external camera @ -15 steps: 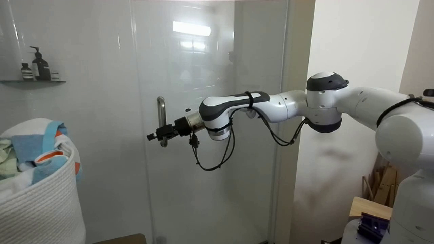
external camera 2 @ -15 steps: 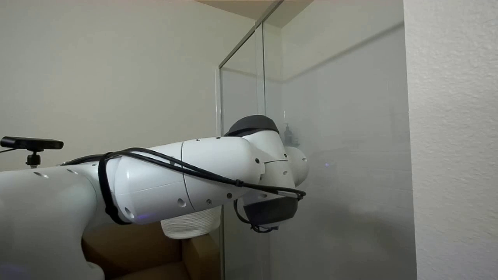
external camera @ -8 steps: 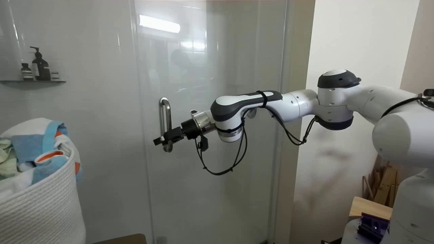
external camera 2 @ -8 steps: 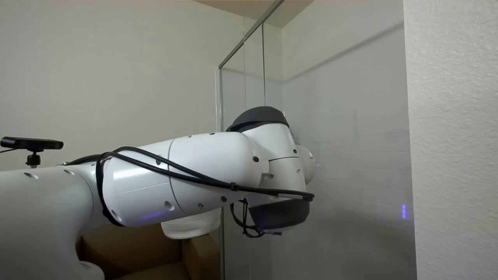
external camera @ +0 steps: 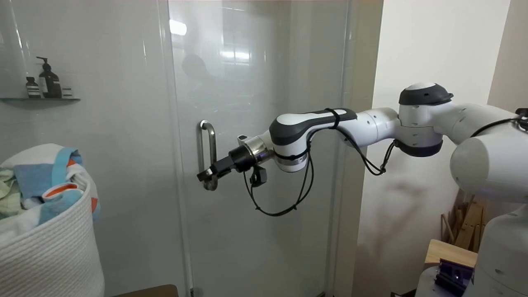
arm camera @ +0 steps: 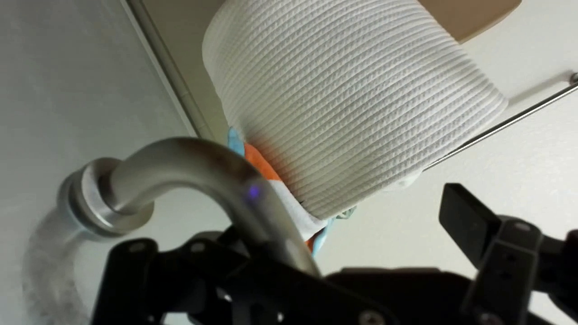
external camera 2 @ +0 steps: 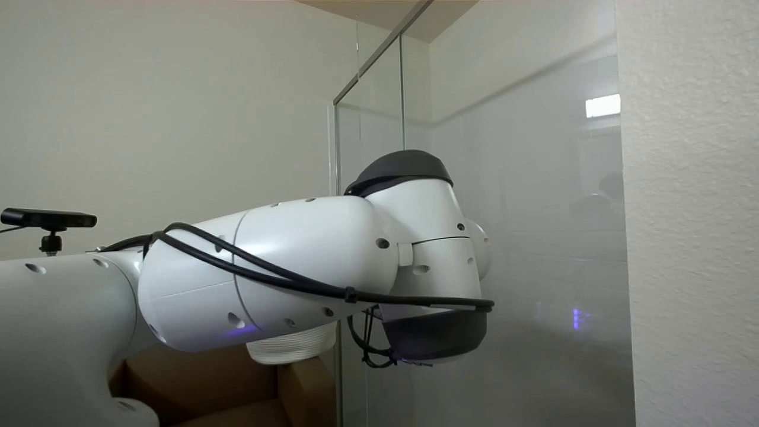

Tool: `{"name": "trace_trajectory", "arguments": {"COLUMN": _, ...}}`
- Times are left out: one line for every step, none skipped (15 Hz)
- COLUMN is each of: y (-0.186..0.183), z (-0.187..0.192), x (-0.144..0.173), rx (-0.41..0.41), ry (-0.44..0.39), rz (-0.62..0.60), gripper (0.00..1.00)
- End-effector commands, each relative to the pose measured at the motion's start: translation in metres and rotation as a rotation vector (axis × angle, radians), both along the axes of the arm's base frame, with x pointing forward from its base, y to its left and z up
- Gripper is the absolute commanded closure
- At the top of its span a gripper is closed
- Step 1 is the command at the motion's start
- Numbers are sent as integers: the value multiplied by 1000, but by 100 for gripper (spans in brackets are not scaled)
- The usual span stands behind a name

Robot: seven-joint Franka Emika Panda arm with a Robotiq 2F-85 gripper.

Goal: Open the door

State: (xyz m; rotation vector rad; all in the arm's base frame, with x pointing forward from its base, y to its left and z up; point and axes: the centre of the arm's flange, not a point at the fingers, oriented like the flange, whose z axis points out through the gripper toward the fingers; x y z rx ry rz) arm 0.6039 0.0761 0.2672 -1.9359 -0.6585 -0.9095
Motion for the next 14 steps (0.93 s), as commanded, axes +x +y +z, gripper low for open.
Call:
{"name": "trace_trajectory", "arguments": {"y": 15, "z": -14, "x": -33, "rx": -8, "ry": 109, "rz": 104, "gripper": 0}}
{"name": "trace_trajectory", "arguments": {"y": 15, "z": -14, "x": -35, "rx": -11, "ry": 112, "rz": 111, "gripper": 0}}
{"name": "trace_trajectory", "arguments": {"y": 14, "z": -13, "x": -35, "rx": -15, "ry": 112, "rz": 112, "gripper": 0}}
{"name": "trace_trajectory", "arguments": {"y": 14, "z": -12, "x": -33, "rx": -23, "ry": 106, "rz": 106, "gripper": 0}}
{"name": "trace_trajectory", "arguments": {"y": -2, "z": 1, "x": -14, "rx": 2, "ry": 27, "rz": 48, "gripper": 0}}
{"name": "trace_trajectory", "arguments": {"y": -2, "z": 1, "x": -15, "rx": 0, "ry": 28, "rz": 50, "gripper": 0}}
{"name": "trace_trajectory", "arguments": {"y": -2, "z": 1, "x": -15, "rx": -1, "ry": 29, "rz": 51, "gripper": 0}}
{"name": "trace_trajectory", "arguments": {"y": -2, "z": 1, "x": -15, "rx": -2, "ry": 29, "rz": 51, "gripper": 0}}
{"name": "trace_trajectory", "arguments": {"y": -2, "z": 1, "x": -15, "rx": -2, "ry": 30, "rz": 51, "gripper": 0}}
{"name": "trace_trajectory", "arguments": {"y": -2, "z": 1, "x": -15, "rx": -2, "ry": 30, "rz": 51, "gripper": 0}}
{"name": "trace_trajectory", "arguments": {"y": -2, "z": 1, "x": -15, "rx": -2, "ry": 30, "rz": 51, "gripper": 0}}
{"name": "trace_trajectory", "arguments": {"y": -4, "z": 0, "x": -14, "rx": -17, "ry": 46, "rz": 40, "gripper": 0}}
{"name": "trace_trajectory", "arguments": {"y": -1, "z": 1, "x": -15, "rx": -24, "ry": 74, "rz": 54, "gripper": 0}}
{"name": "trace_trajectory", "arguments": {"y": 5, "z": 5, "x": -18, "rx": -48, "ry": 87, "rz": 67, "gripper": 0}}
